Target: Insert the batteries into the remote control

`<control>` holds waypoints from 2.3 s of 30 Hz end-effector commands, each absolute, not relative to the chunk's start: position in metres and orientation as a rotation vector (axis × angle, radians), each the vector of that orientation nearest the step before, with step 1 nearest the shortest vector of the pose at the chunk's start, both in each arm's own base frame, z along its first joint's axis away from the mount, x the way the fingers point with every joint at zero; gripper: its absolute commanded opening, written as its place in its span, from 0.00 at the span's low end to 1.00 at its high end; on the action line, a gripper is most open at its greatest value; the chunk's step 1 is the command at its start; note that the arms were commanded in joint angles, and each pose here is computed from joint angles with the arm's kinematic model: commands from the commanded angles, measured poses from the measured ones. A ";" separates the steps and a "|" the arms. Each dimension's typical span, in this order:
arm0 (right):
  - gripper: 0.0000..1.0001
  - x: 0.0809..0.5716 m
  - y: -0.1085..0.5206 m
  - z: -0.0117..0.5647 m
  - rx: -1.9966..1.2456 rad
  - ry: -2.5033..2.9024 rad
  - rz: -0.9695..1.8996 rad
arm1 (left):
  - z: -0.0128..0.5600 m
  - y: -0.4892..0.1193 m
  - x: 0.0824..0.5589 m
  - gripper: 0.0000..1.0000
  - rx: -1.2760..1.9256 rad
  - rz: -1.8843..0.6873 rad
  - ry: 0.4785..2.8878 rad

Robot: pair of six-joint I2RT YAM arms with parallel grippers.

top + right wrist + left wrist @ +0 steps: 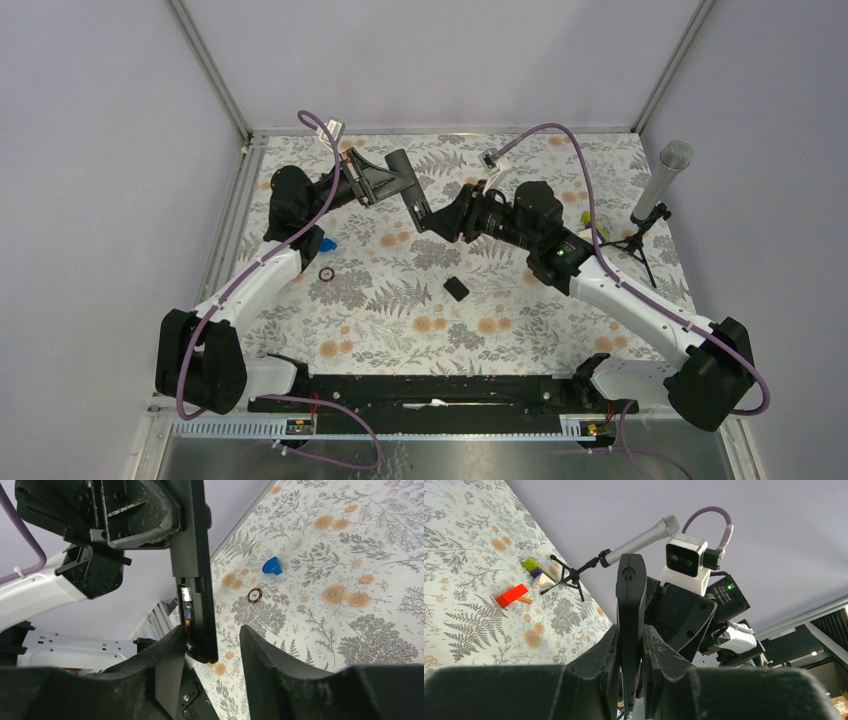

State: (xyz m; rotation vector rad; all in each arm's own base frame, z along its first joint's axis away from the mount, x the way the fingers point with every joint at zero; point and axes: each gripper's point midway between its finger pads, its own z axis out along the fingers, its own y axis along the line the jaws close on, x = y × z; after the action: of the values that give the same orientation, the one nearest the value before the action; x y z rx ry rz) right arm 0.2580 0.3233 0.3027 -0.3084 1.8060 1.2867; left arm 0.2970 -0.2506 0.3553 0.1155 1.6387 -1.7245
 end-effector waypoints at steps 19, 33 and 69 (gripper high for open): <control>0.93 0.319 0.238 0.277 -0.140 1.942 0.692 | 0.326 -0.202 0.330 0.00 -0.011 -1.236 1.796; 0.85 0.360 0.105 0.122 -0.140 2.345 -0.071 | 0.314 -0.176 0.322 0.00 -0.074 -1.092 1.842; 0.48 0.369 0.040 0.006 0.004 2.768 -0.001 | 0.318 -0.170 0.330 0.00 -0.083 -1.262 1.804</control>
State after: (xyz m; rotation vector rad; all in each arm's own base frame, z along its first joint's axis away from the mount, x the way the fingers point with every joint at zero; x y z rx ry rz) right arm 0.3771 0.0424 0.0105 0.0119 2.6966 0.0253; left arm 0.3310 -0.1689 0.3007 -0.1398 1.8744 -1.2426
